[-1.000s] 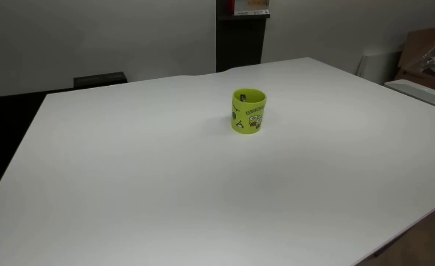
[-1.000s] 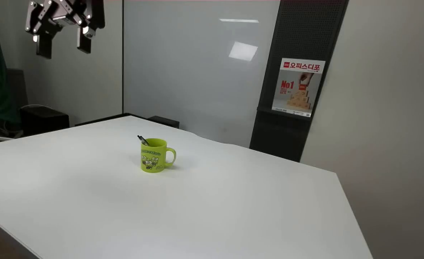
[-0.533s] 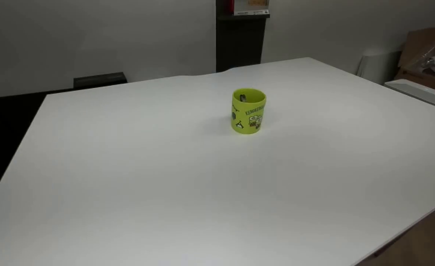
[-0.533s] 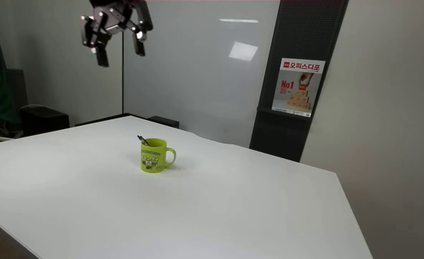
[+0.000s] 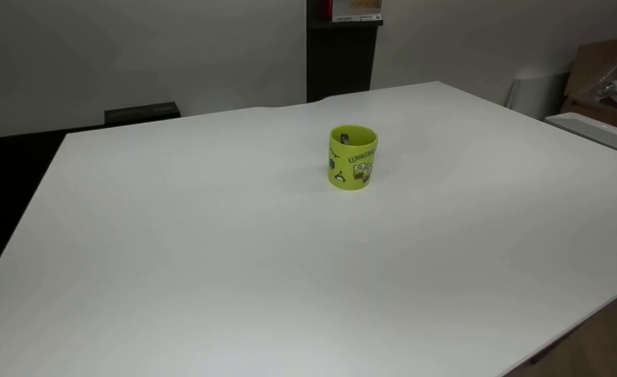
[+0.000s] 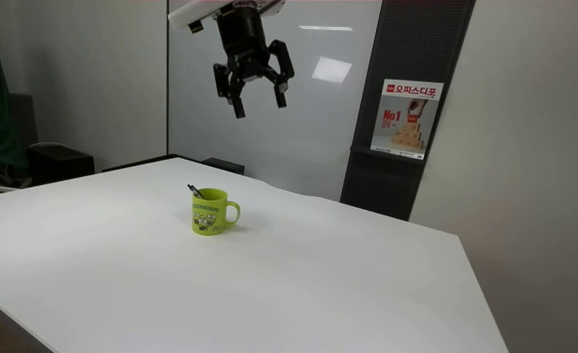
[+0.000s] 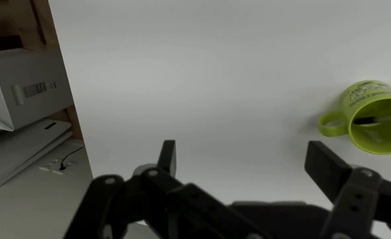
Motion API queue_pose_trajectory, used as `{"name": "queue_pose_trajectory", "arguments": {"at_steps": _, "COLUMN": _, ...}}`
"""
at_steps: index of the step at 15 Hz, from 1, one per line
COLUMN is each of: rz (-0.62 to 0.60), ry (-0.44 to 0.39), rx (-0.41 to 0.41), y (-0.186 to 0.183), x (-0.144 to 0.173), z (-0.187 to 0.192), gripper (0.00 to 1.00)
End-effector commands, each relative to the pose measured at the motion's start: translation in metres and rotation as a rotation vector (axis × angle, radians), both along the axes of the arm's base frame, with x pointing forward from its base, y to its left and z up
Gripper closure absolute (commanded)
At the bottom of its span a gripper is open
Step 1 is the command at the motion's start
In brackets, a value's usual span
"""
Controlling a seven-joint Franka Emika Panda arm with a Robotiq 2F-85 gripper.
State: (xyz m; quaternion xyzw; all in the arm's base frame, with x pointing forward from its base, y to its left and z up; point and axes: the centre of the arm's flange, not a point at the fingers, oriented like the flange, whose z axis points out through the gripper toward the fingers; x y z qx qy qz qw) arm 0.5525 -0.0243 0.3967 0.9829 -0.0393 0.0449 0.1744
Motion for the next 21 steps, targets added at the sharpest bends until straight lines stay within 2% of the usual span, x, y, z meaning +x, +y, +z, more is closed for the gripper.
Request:
{"name": "queue_pose_trajectory", "arguments": {"at_steps": 1, "rz": 0.004, "ry": -0.002, "rx": -0.001, "y": 0.003, "x": -0.002, "z": 0.002, "gripper": 0.0}}
{"name": "queue_pose_trajectory", "arguments": {"at_steps": 5, "rz": 0.063, "ry": -0.032, "rx": 0.027, "y": 0.025, "x": 0.031, "z": -0.018, "gripper": 0.0}}
{"name": "queue_pose_trajectory", "arguments": {"at_steps": 10, "rz": 0.228, "ry": -0.045, "rx": 0.102, "y": 0.074, "x": 0.076, "z": -0.06, "gripper": 0.0}}
{"name": "queue_pose_trajectory", "arguments": {"at_steps": 13, "rz": 0.346, "ry": -0.016, "rx": 0.14, "y": 0.108, "x": 0.095, "z": -0.087, "gripper": 0.0}}
{"name": "queue_pose_trajectory", "arguments": {"at_steps": 15, "rz": 0.411, "ry": 0.022, "rx": 0.178, "y": 0.129, "x": 0.101, "z": -0.102, "gripper": 0.0}}
{"name": "queue_pose_trajectory", "arguments": {"at_steps": 16, "rz": 0.362, "ry": 0.001, "rx": 0.155, "y": 0.116, "x": 0.077, "z": -0.096, "gripper": 0.0}}
{"name": "queue_pose_trajectory", "arguments": {"at_steps": 21, "rz": 0.367, "ry": 0.01, "rx": 0.157, "y": 0.118, "x": 0.079, "z": -0.104, "gripper": 0.0}}
